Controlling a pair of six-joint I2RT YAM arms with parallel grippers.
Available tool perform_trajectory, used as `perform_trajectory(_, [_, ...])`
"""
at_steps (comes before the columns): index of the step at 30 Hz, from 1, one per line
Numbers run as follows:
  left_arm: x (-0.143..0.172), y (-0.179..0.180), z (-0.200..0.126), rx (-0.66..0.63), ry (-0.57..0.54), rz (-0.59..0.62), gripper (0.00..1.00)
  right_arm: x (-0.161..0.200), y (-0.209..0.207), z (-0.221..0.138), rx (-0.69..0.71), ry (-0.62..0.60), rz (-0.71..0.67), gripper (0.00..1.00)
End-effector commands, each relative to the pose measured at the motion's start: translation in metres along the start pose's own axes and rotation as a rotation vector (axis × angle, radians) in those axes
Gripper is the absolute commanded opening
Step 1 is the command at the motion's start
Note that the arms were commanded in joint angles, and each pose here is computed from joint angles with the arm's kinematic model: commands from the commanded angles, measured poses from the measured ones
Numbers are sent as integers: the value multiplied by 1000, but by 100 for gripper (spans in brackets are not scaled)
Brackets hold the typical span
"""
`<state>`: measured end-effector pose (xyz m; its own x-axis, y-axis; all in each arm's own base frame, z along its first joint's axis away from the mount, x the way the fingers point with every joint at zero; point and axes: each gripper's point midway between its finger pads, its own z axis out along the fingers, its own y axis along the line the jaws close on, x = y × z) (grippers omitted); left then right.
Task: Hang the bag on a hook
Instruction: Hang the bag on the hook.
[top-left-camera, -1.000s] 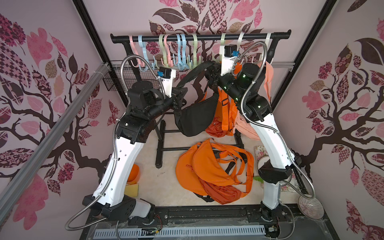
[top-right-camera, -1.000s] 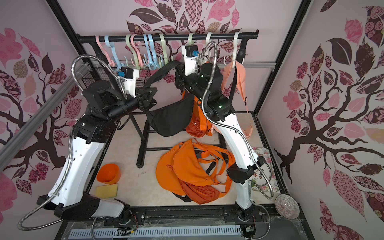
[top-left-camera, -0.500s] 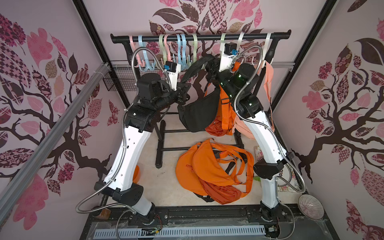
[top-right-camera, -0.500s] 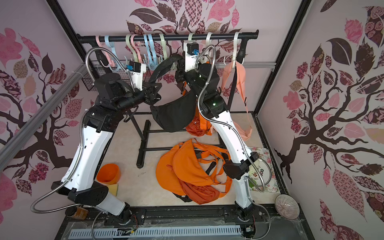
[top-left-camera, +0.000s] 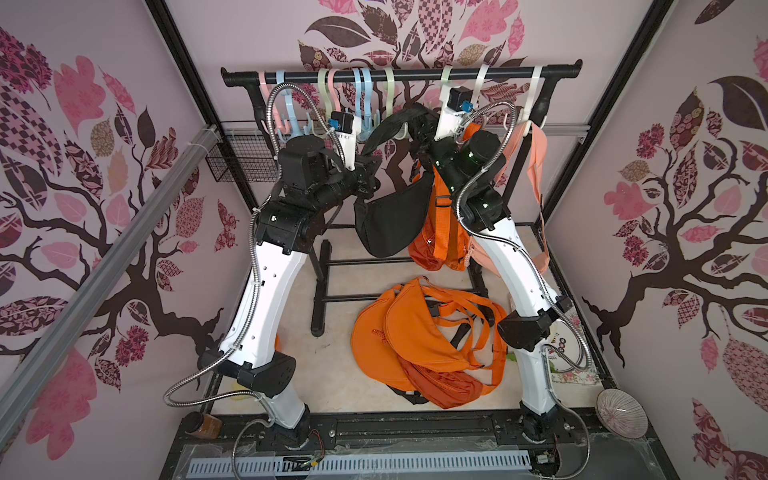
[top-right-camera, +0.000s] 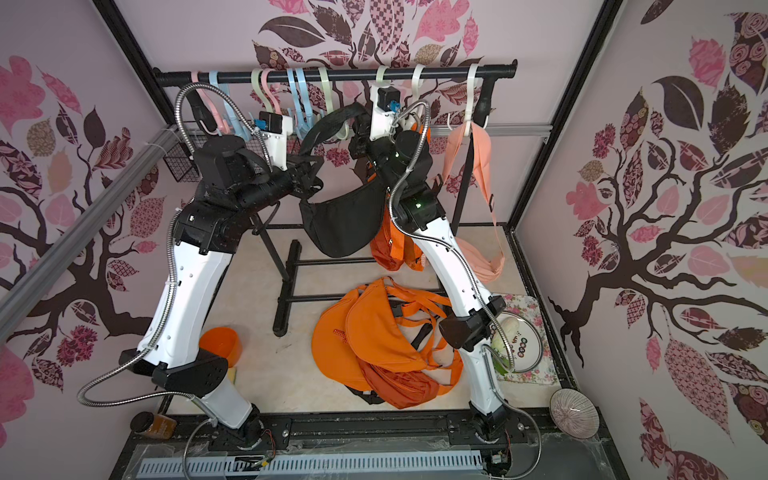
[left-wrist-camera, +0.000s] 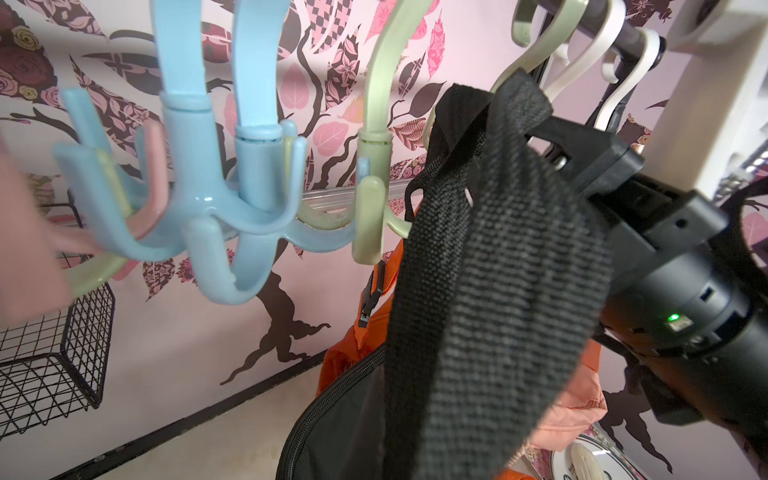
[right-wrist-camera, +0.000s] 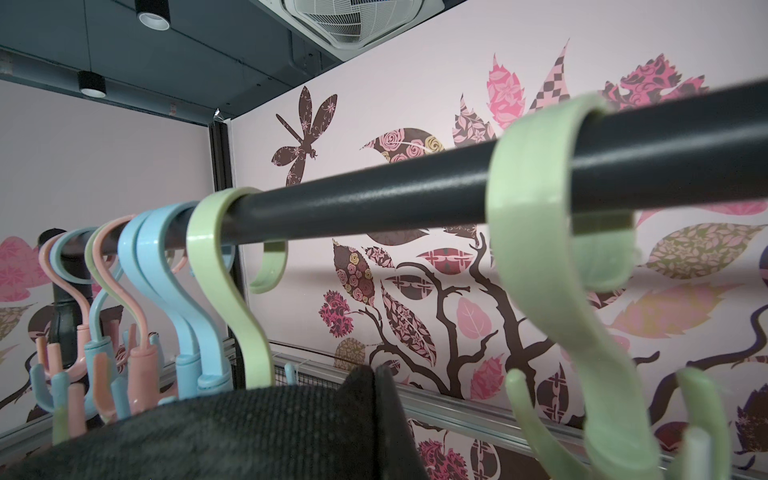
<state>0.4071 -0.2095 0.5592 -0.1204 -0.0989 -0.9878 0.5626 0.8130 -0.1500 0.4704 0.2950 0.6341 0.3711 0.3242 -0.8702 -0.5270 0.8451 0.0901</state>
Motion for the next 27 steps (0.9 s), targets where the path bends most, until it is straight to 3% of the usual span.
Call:
perform_trajectory(1, [-9, 5, 1, -19, -22, -11, 0, -7, -18, 6, 32, -76, 21, 0])
perform_trajectory(12, [39, 15, 12, -36, 66, -43, 0, 61, -16, -2, -3, 179, 9, 0])
perform_trajectory(22, [68, 8, 16, 19, 149, -80, 0, 57, -11, -45, -30, 231, 20, 2])
perform_trajectory(27, [71, 3, 11, 44, 143, -104, 27, 35, -25, -67, 56, 214, -10, 8])
